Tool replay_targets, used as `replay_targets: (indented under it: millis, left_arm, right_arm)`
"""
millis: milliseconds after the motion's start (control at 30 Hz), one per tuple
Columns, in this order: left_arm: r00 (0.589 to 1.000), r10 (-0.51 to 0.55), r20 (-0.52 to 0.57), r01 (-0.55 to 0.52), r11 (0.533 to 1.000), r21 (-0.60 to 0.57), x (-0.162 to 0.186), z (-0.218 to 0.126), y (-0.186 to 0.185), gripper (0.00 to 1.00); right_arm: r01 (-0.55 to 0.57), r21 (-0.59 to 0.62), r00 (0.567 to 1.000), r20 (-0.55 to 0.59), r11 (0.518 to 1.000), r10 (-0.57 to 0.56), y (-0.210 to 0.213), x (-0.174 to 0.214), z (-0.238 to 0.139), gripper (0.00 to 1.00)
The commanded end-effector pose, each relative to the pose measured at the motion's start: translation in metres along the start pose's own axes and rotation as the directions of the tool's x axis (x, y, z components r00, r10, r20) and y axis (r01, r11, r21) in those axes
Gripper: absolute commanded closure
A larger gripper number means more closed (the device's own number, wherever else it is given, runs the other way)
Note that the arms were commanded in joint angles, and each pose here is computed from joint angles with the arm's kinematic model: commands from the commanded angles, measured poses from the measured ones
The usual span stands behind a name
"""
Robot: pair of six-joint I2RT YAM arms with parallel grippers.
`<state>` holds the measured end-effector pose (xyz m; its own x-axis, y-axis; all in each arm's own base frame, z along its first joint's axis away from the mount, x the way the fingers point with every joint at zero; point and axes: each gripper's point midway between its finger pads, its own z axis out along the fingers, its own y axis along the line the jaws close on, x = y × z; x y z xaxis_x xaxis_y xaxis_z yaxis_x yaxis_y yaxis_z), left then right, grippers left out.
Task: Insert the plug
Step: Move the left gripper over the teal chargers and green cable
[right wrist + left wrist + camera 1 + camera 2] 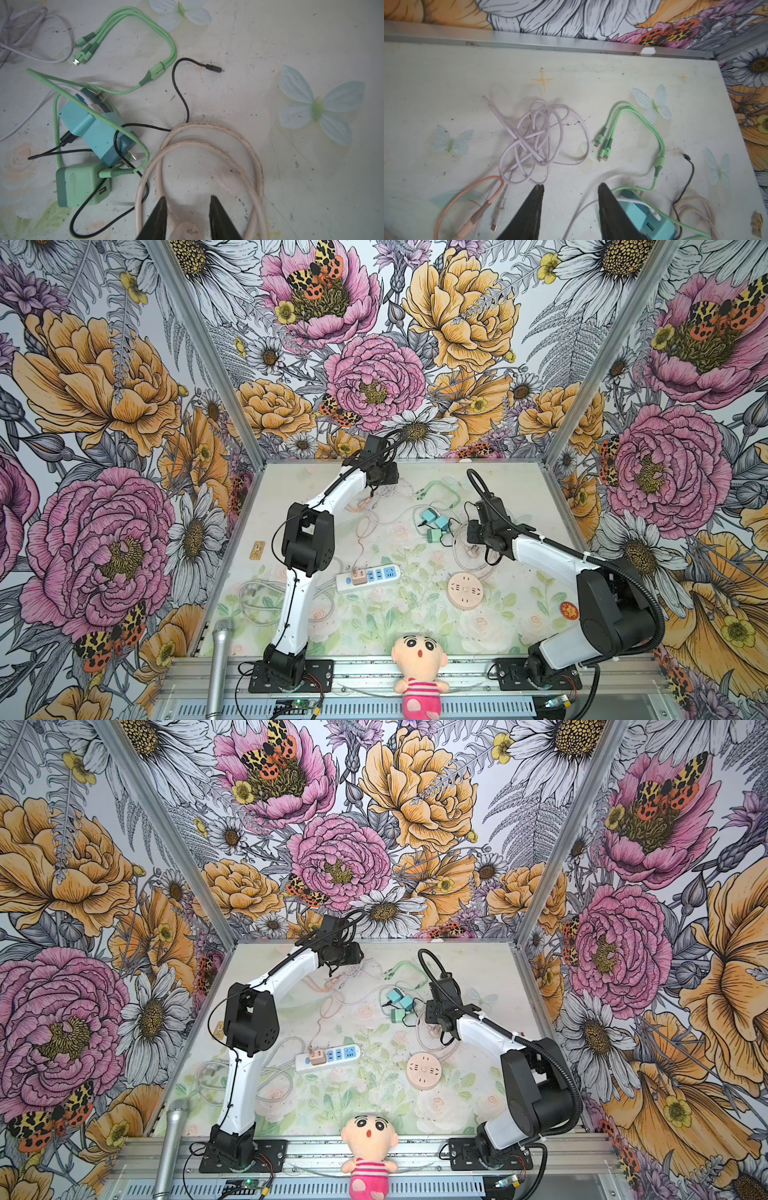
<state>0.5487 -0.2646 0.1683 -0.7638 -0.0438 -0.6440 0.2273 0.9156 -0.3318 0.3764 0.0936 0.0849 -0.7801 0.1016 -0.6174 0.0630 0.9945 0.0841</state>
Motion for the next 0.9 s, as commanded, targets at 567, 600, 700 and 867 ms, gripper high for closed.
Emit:
replay_targets:
  millis: [567,600,700,867]
  left_arm:
    - [0.989,-0.053,-0.140,0.070,0.991,0.115,0.063,0.030,-0.070,0.61]
    - [0.986,-0.078,-0.147,0.095,0.989,0.111,0.065,0.031,-0.071,0.61]
    - [0.975,-0.151,-0.165,0.168,0.981,0.095,0.073,0.037,-0.072,0.64]
    - [0.949,-0.257,-0.184,0.275,0.958,0.077,0.079,0.039,-0.066,0.66]
  right_arm:
    - [-0.004,0.012,1.000,-0.001,1.000,0.004,-0.001,-0.005,0.006,0.65]
    - [-0.004,0.012,1.000,-0.002,1.000,0.004,-0.001,-0.005,0.007,0.65]
    - [-0.004,0.013,1.000,-0.006,1.000,0.004,-0.001,-0.004,0.008,0.65]
    - [-0.004,0.011,1.000,-0.011,1.000,0.004,-0.001,-0.003,0.010,0.65]
